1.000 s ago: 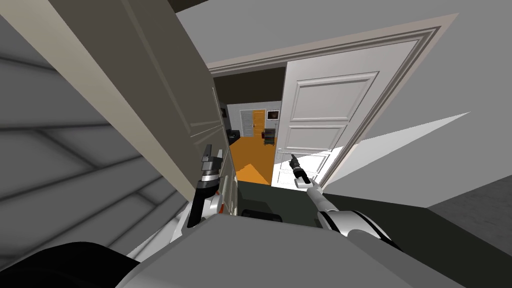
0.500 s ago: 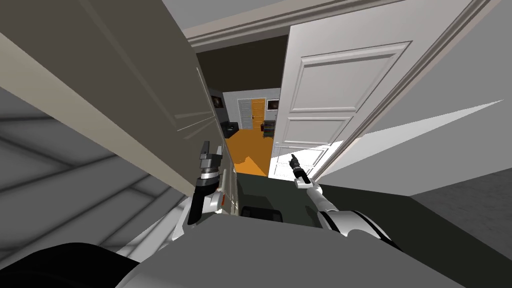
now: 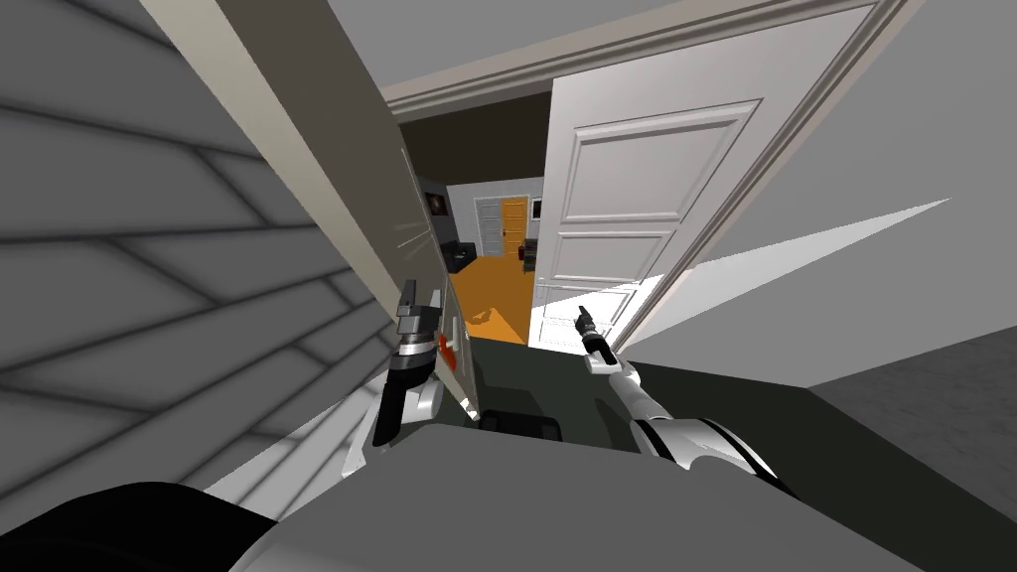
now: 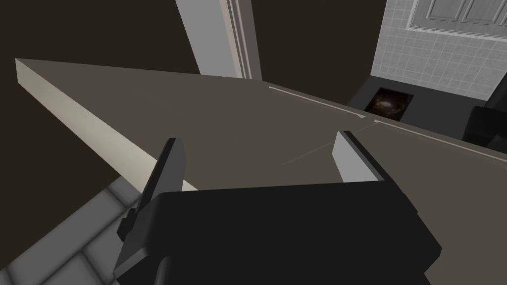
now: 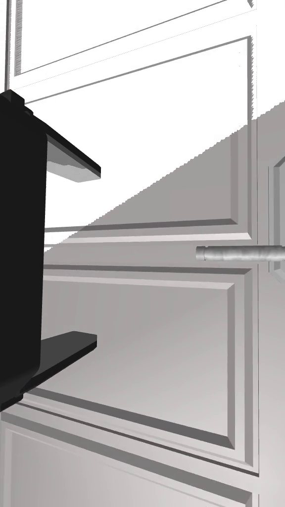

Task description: Pull the door open

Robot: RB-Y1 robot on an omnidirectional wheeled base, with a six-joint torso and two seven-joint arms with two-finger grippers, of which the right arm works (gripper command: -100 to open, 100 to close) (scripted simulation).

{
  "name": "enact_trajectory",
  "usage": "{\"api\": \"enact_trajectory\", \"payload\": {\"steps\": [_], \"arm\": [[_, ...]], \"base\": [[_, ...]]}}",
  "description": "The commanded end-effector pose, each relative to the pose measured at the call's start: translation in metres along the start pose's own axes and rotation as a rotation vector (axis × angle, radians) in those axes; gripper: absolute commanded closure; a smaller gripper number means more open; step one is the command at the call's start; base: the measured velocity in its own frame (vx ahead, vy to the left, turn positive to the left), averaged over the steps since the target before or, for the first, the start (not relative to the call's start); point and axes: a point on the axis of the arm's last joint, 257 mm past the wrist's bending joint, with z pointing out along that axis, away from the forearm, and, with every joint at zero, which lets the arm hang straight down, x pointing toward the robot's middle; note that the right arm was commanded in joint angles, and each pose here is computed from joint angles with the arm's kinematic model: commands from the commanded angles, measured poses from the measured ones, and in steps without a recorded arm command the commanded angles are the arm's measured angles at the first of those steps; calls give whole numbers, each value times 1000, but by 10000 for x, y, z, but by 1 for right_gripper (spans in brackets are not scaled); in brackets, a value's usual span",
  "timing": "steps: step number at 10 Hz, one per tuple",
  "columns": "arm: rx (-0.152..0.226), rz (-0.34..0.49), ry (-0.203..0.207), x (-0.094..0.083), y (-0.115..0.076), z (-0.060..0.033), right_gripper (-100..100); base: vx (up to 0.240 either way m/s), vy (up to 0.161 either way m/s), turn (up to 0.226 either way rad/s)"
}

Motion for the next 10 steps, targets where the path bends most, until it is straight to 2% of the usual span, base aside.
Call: {"api": "enact_trajectory", "payload": {"steps": [1,3,6,10], "arm": [[-4,-1,-1,-1,13,3,-100],[-11,-2,-4,-4,36,7,-100],[-27,-5,-9,-9,85,13,-100],[-65,-10,-25,-19,196,24,-100]], "base": [[-170,-129,69],[-178,-176,77],[-189,-142,152],[-173,-100,246]]}}
